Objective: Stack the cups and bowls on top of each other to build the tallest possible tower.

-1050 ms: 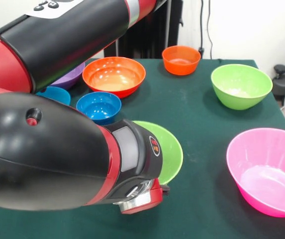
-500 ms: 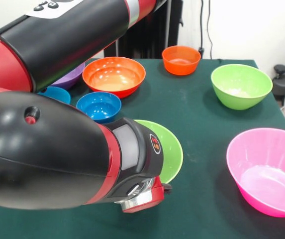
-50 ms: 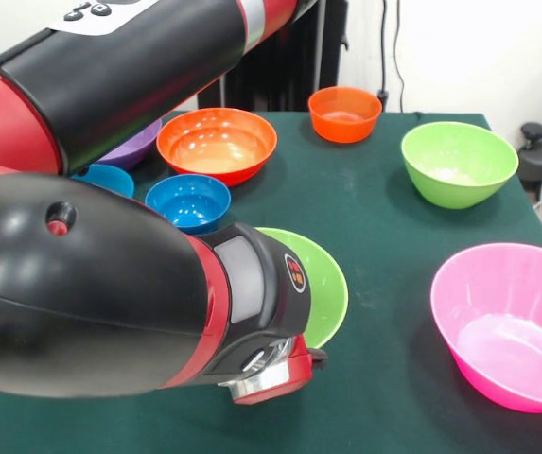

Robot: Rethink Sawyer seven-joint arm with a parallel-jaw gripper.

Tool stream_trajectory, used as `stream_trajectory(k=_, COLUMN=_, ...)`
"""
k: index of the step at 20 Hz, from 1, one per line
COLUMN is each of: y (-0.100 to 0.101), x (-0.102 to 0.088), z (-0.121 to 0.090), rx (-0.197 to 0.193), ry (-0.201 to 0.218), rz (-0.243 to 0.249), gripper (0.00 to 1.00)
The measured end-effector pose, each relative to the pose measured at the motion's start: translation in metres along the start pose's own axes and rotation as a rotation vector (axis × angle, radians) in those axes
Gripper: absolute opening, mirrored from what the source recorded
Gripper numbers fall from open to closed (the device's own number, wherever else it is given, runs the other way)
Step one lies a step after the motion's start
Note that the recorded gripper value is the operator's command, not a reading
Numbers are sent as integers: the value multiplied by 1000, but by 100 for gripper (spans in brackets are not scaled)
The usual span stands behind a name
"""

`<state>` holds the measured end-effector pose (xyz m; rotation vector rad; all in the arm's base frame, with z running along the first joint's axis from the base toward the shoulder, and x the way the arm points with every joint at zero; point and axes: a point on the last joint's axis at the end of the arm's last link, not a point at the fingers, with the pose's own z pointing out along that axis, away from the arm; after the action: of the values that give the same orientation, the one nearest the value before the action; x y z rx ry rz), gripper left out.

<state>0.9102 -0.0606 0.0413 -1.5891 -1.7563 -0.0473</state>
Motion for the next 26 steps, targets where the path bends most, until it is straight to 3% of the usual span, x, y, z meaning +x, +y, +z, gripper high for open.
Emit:
stream_trajectory(k=10, y=-5, x=7, z=-22, rx=-36, ry=4, rz=-19, gripper=100)
stream_trajectory(k=18, y=-25, x=7, z=-79, rx=-108, ry=-18, rz=-23, gripper=100)
stream_trajectory(k=26, y=-60, x=-20, z=-146, rx=-195, ry=-32, rz=-15, gripper=100)
